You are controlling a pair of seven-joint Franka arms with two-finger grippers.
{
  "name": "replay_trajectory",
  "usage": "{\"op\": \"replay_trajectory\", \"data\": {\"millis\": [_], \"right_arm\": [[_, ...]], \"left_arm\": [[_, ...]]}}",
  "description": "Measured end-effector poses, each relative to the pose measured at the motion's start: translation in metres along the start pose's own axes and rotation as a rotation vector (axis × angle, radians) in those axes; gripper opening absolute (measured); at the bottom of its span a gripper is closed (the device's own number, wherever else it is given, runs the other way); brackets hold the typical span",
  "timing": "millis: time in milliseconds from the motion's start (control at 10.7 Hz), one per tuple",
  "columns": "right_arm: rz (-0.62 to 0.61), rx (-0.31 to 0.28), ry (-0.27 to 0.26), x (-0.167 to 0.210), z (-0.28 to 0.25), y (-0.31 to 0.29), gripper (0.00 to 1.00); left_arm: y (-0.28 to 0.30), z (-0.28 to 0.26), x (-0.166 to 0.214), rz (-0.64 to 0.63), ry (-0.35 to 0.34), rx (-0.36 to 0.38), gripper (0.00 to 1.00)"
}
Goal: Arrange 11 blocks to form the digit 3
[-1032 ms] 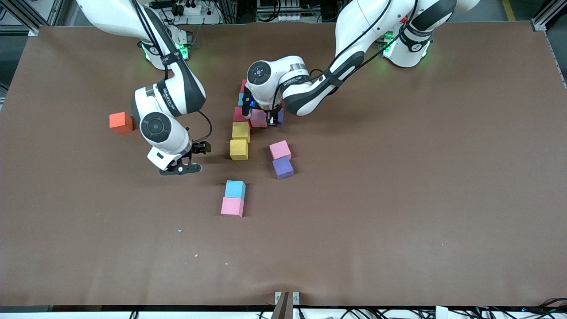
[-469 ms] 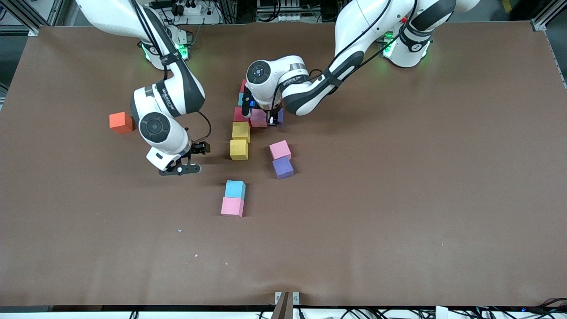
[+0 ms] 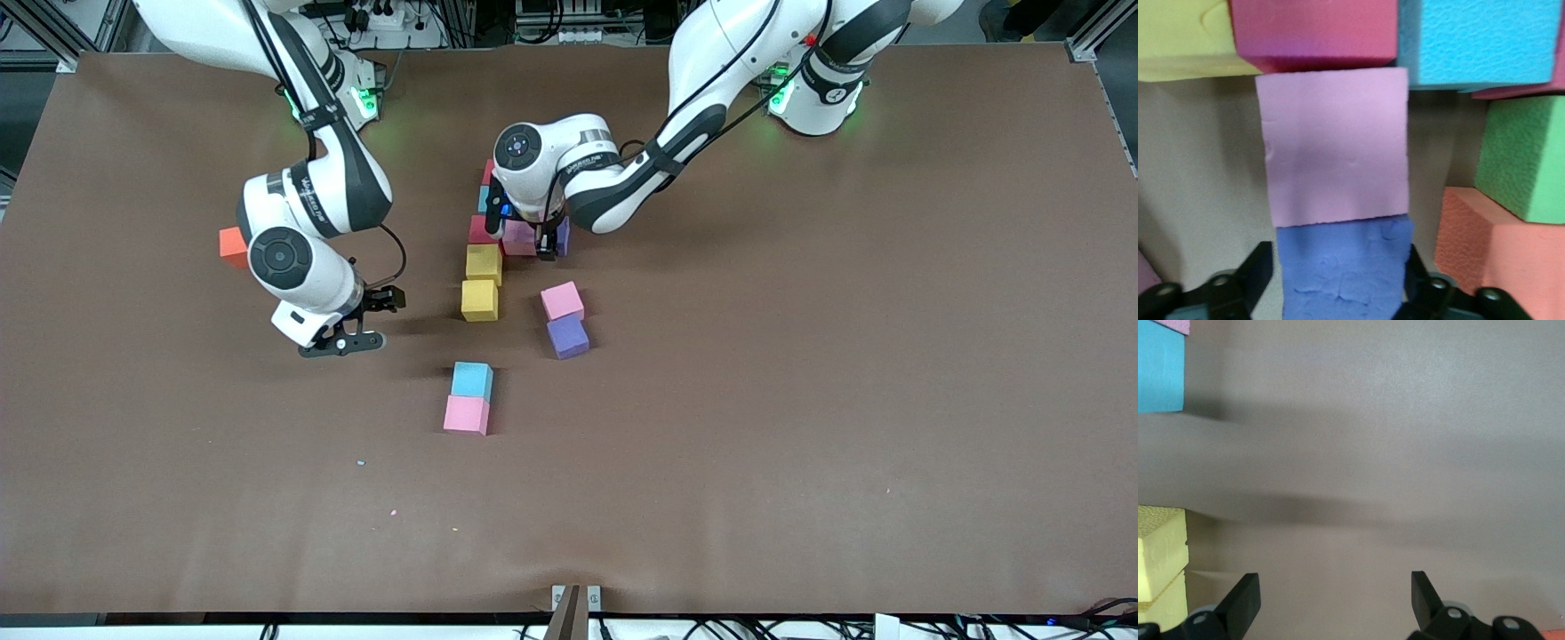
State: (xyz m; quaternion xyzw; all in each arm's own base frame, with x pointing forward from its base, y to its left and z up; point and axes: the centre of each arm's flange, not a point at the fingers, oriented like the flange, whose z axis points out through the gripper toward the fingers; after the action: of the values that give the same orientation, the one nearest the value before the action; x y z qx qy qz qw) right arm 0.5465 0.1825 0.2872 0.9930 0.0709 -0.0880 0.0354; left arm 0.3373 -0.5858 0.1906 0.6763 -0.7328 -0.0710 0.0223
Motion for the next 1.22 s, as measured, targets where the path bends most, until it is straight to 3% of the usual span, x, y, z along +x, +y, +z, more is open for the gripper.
{"op": "replay_trajectory", "data": {"millis": [94,563,751,1032,1220], "right_arm": [[-0.002,0.001,0.002,0.000,-0.002,0.000,1.00],[-0.040,0.004,-0.002,0.004,-0.014,0.011,1.00],[-0.028,0.012,-0.029,0.013,-0.048,0.038,1.00],[-0.025,0.032,-0.016,0.020,-0.094,0.088,1.00],[-0.010,0.044,0.015,0.019,-0.131,0.117,1.00]], "left_arm": [[-0.006,-0.005,0.001,-0.007,0.012,0.008,1.00],[-0.004,-0.064,-0.002,-0.043,-0.032,-0.017,1.00],[-0.005,-0.080,-0.007,-0.052,-0.043,-0.008,1.00],[-0.042,-0.081,-0.037,-0.123,-0.045,-0.012,1.00],[-0.070,-0.082,-0.059,-0.235,-0.029,-0.015,1.00]]}}
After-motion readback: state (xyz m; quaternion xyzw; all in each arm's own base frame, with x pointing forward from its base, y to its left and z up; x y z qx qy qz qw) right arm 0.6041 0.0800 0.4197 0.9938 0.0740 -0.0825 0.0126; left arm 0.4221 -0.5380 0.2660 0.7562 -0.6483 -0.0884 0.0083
